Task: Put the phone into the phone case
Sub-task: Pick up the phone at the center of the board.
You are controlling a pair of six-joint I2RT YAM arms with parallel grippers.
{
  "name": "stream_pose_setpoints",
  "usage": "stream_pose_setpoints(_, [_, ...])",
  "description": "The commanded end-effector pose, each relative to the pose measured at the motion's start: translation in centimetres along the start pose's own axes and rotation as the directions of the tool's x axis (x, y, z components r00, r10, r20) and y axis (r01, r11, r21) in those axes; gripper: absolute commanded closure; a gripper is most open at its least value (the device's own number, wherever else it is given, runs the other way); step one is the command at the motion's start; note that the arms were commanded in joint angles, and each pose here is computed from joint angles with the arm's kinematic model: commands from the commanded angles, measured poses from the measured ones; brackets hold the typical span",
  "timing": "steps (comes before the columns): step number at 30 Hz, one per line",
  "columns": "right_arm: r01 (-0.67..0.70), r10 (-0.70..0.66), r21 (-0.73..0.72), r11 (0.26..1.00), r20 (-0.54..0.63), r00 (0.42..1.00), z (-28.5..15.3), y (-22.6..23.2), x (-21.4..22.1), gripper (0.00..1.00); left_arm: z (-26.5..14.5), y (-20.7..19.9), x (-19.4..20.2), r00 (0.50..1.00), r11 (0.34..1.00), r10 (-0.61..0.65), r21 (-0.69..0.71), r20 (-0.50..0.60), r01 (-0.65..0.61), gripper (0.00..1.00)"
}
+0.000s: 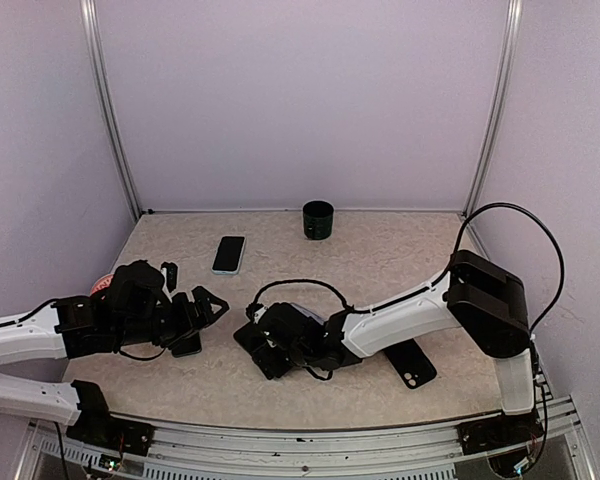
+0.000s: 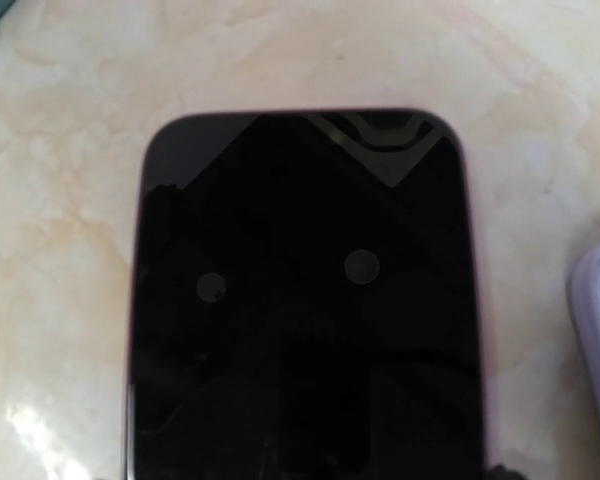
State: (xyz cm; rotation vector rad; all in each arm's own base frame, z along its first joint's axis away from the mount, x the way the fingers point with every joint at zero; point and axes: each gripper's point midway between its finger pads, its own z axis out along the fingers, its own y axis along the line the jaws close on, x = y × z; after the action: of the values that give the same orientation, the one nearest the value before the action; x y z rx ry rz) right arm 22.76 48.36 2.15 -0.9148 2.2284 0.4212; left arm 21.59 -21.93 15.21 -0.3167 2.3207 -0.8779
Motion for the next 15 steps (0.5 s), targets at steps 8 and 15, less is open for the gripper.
stream_pose_setpoints(8, [0.053, -0.052, 0.008, 0.999, -0.057, 0.997, -2.5, -1.9, 2.7, 0.32, 0.2, -0.7, -0.5, 1.0, 1.0, -0.004, 0.008, -0.001, 0.004, 0.01])
stream_pose_setpoints(15, [0.085, -0.084, -0.02, 0.996, 0.016, 0.996, -3.7, -1.6, 1.6, 0.32, 1.8, -1.4, 1.2, 0.995, 0.998, 0.045, 0.042, -0.085, -0.042, 0.01])
